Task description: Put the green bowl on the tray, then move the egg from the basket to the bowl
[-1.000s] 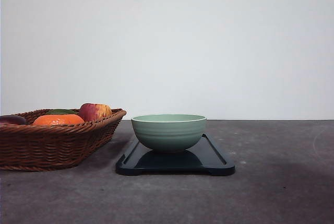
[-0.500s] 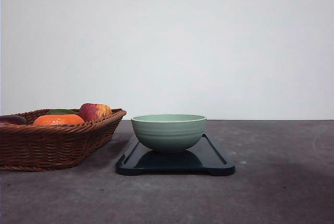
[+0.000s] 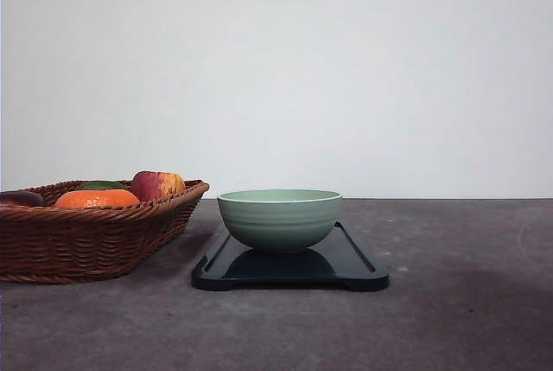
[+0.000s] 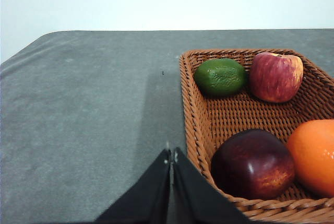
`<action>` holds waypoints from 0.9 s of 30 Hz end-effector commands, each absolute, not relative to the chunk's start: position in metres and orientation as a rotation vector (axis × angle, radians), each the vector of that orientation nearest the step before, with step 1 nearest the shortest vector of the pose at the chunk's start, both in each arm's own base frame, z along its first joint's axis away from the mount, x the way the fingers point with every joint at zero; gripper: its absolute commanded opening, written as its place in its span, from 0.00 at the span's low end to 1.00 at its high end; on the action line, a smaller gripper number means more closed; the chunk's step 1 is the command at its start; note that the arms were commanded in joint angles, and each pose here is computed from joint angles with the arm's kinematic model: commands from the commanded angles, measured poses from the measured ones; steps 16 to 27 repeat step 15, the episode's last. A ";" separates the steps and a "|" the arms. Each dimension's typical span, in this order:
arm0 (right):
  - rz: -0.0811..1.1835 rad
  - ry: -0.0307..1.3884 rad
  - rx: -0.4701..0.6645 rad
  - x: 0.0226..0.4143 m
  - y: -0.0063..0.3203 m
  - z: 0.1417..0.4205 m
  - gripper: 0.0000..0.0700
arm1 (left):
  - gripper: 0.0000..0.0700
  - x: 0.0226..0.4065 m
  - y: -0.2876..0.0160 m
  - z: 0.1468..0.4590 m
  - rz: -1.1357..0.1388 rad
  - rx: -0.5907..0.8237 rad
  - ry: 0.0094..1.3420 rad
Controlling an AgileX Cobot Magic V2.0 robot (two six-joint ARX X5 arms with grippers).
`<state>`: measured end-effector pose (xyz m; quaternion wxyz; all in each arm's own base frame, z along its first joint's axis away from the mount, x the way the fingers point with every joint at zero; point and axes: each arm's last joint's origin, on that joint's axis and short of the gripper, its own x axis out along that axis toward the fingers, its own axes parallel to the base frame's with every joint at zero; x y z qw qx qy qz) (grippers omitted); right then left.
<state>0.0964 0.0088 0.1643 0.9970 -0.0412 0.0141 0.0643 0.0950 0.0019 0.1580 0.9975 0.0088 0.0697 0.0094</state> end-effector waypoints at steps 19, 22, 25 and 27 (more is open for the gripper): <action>0.128 0.023 -0.087 0.097 0.009 0.164 0.02 | 0.00 0.096 0.002 0.153 0.019 0.032 0.147; 0.128 0.023 -0.087 0.097 0.009 0.164 0.02 | 0.00 0.096 0.002 0.153 0.019 0.032 0.147; 0.128 0.023 -0.087 0.097 0.009 0.164 0.02 | 0.00 0.096 0.002 0.153 0.019 0.032 0.147; 0.128 0.023 -0.087 0.097 0.009 0.164 0.02 | 0.00 0.096 0.002 0.153 0.019 0.032 0.147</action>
